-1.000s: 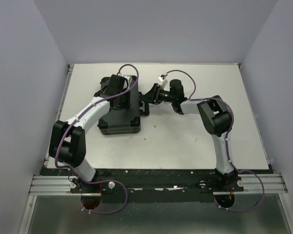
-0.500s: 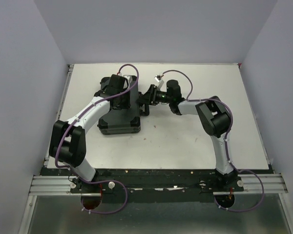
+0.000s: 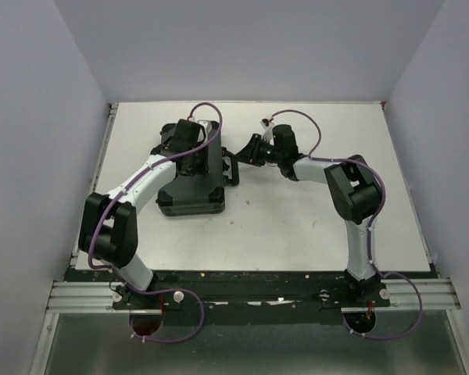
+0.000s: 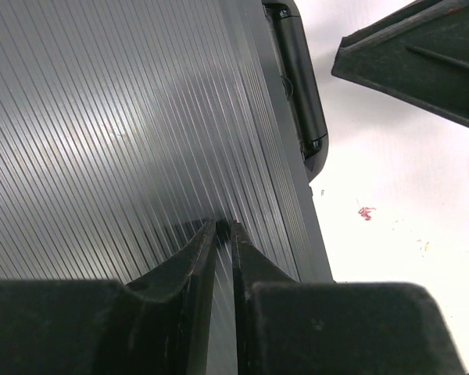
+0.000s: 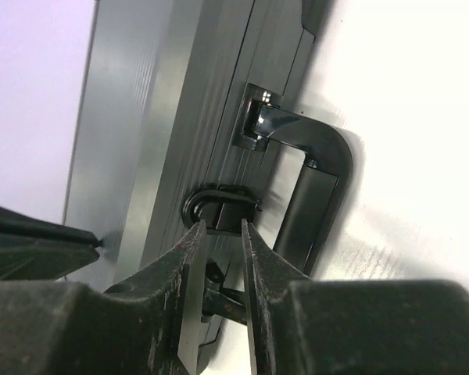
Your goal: Pack up texas hold em set
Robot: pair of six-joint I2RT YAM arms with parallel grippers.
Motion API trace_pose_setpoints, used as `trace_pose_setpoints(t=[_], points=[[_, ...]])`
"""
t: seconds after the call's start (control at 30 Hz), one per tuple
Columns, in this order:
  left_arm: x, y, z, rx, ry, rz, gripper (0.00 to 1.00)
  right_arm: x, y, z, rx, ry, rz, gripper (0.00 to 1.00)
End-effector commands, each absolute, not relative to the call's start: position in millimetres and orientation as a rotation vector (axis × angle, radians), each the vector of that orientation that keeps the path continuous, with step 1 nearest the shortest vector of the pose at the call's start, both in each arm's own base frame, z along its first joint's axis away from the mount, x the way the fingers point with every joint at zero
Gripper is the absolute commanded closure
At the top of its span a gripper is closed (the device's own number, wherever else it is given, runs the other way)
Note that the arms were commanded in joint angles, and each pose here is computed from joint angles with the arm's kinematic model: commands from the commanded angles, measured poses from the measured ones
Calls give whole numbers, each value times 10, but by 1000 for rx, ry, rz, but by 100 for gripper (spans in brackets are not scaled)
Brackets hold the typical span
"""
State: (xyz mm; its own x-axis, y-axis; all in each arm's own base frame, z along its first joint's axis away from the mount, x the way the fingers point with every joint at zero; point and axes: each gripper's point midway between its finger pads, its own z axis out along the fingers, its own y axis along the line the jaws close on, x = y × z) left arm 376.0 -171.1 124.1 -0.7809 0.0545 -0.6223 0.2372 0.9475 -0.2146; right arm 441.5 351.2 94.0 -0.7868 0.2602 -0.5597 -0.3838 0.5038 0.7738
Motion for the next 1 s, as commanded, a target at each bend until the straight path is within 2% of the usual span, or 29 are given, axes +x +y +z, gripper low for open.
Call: trace_pose_setpoints(t=[0.0, 0.17, 0.47, 0.7, 0.97], points=[[3752, -1661, 1183, 212, 2484, -324, 79, 4408, 3602, 747, -165, 2196, 1163, 70], [3750, -1657, 1175, 213, 2487, -320, 79, 4403, 3725, 701, -189, 2212, 1143, 77], [3751, -1653, 1181, 212, 2485, -322, 79, 4440, 3707, 433, -139, 2300, 1046, 82], [3752, -1654, 1173, 212, 2488, -321, 79, 4385, 3656, 381, -92, 2300, 1042, 82], [3749, -1661, 1173, 217, 2488, -323, 79, 4375, 3783, 809, -115, 2200, 1175, 77]])
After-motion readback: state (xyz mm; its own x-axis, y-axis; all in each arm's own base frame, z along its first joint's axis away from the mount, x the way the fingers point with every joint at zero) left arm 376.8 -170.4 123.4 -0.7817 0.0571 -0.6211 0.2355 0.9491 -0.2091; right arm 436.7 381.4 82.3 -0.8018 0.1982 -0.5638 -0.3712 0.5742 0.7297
